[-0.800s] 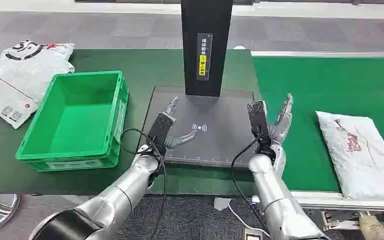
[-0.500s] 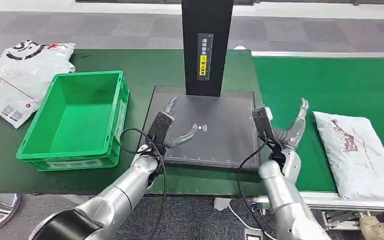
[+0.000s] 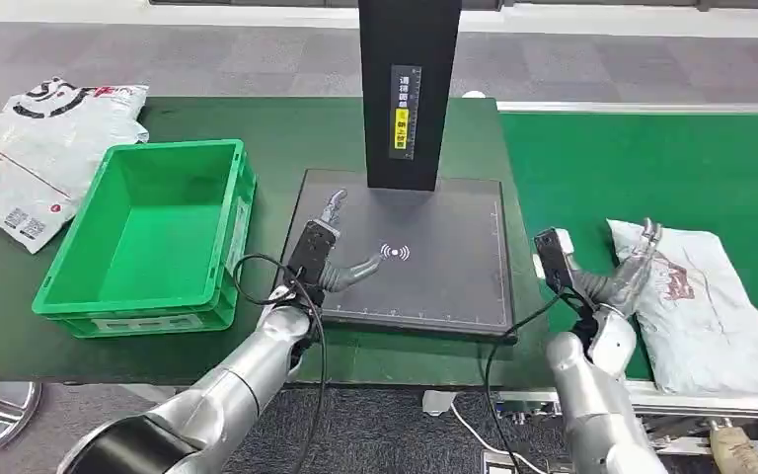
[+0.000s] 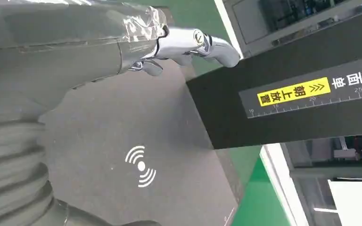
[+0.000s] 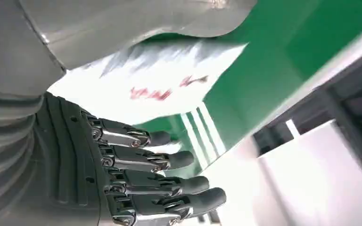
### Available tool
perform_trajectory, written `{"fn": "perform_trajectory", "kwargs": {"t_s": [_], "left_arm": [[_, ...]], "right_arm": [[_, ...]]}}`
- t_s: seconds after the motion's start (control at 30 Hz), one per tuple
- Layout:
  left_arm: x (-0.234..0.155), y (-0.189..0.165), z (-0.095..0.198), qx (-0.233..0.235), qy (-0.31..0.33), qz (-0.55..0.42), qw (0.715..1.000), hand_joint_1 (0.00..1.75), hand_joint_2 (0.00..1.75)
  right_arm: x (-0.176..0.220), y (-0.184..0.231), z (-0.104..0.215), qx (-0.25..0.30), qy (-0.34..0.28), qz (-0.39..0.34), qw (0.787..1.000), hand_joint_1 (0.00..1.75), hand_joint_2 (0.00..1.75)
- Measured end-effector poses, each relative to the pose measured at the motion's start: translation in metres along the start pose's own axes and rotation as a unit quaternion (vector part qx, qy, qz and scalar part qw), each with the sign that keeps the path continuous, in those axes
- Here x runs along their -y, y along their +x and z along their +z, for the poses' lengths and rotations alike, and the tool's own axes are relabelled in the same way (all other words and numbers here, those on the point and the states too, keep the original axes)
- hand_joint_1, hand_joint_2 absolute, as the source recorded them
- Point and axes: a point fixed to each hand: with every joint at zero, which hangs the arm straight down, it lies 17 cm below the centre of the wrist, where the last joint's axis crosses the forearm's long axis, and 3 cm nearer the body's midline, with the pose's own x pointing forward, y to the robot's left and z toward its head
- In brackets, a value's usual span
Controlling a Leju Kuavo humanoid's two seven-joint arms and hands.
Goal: Moved the parcel from conveyor to table for the left to box.
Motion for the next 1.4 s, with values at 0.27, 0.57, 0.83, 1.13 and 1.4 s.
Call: {"fn": "perform_trajectory", "kwargs": {"t_s": [0.27, 0.57, 0.83, 1.13, 1.4], "left_arm": [[-0.008, 0.0, -0.001, 0.003, 0.011, 0.001, 1.0, 0.0, 1.75], [-0.024, -0.004, 0.0, 0.001, 0.035, 0.005, 0.999, 0.0, 1.75], [-0.035, -0.007, 0.0, -0.001, 0.047, 0.009, 0.999, 0.0, 1.75], [-0.034, -0.009, 0.001, -0.004, 0.04, 0.013, 0.999, 0.0, 1.75], [-0.036, -0.009, 0.002, -0.003, 0.044, 0.02, 0.999, 0.0, 1.75]], "right_arm": [[-0.007, -0.069, 0.014, -0.071, 0.016, 0.071, 0.995, 0.0, 1.75], [-0.015, -0.127, 0.043, -0.133, 0.034, 0.143, 0.98, 0.0, 1.75], [-0.058, -0.179, 0.088, -0.21, 0.151, 0.211, 0.943, 0.0, 1.75], [-0.107, -0.204, 0.139, -0.221, 0.359, 0.29, 0.859, 1.75, 1.75], [-0.118, -0.194, 0.142, -0.196, 0.402, 0.29, 0.846, 1.75, 1.75]]}}
